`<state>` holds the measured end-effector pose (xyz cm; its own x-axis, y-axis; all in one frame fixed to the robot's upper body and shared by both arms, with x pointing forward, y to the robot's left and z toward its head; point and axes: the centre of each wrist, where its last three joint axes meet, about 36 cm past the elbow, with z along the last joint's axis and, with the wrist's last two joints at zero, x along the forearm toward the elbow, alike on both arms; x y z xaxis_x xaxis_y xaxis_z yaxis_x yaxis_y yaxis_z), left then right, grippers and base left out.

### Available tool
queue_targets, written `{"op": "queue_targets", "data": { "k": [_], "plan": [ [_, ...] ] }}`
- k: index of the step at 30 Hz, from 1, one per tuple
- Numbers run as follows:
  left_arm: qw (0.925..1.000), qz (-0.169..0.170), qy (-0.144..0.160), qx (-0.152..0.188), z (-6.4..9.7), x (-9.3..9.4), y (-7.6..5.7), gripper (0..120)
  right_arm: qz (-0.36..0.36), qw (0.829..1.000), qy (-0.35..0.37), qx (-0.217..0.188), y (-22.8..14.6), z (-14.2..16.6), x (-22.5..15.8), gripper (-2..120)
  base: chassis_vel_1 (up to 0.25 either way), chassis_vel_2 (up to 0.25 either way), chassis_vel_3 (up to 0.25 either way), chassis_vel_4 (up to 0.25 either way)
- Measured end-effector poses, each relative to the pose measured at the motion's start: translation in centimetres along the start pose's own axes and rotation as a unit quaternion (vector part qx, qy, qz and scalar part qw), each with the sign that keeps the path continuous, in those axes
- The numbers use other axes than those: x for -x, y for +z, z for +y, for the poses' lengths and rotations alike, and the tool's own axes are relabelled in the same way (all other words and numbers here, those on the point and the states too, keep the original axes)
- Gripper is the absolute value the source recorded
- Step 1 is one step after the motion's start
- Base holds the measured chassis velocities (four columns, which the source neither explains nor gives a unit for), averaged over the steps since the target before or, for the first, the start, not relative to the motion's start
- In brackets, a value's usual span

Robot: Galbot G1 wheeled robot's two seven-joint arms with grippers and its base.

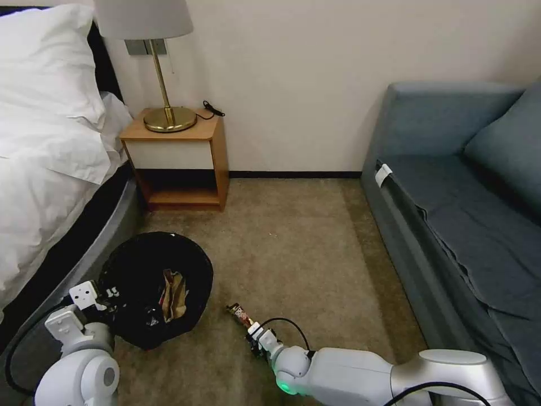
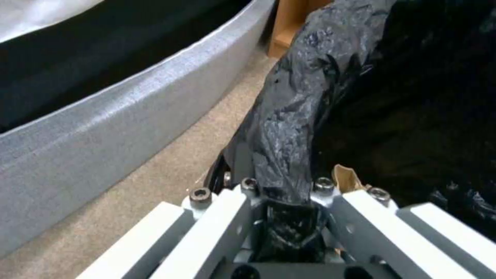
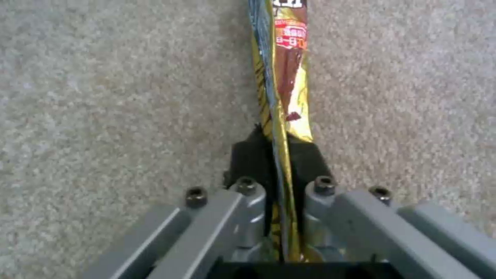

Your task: Pick up the trash bin, then pick up the garbage on the floor and place it into the trash bin.

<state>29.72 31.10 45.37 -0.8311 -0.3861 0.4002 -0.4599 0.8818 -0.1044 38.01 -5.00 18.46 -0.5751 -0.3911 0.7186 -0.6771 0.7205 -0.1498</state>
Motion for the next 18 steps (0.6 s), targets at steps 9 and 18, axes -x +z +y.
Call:
{"op": "queue_targets", "data": {
  "k": [9,18],
  "plan": [
    [1.0,0.001,-0.001,0.001,0.1,0.2,0.1,3,-0.012,1.0,0.007,0.011,-0.3,-1.1,-0.7,1,0.0,0.0,0.0,0.0],
    [1.0,0.004,0.002,0.001,-0.1,0.4,0.2,3,-0.049,0.993,0.099,0.045,-2.7,-10.7,-6.2,0,0.0,0.0,0.0,0.0]
  ]
}}
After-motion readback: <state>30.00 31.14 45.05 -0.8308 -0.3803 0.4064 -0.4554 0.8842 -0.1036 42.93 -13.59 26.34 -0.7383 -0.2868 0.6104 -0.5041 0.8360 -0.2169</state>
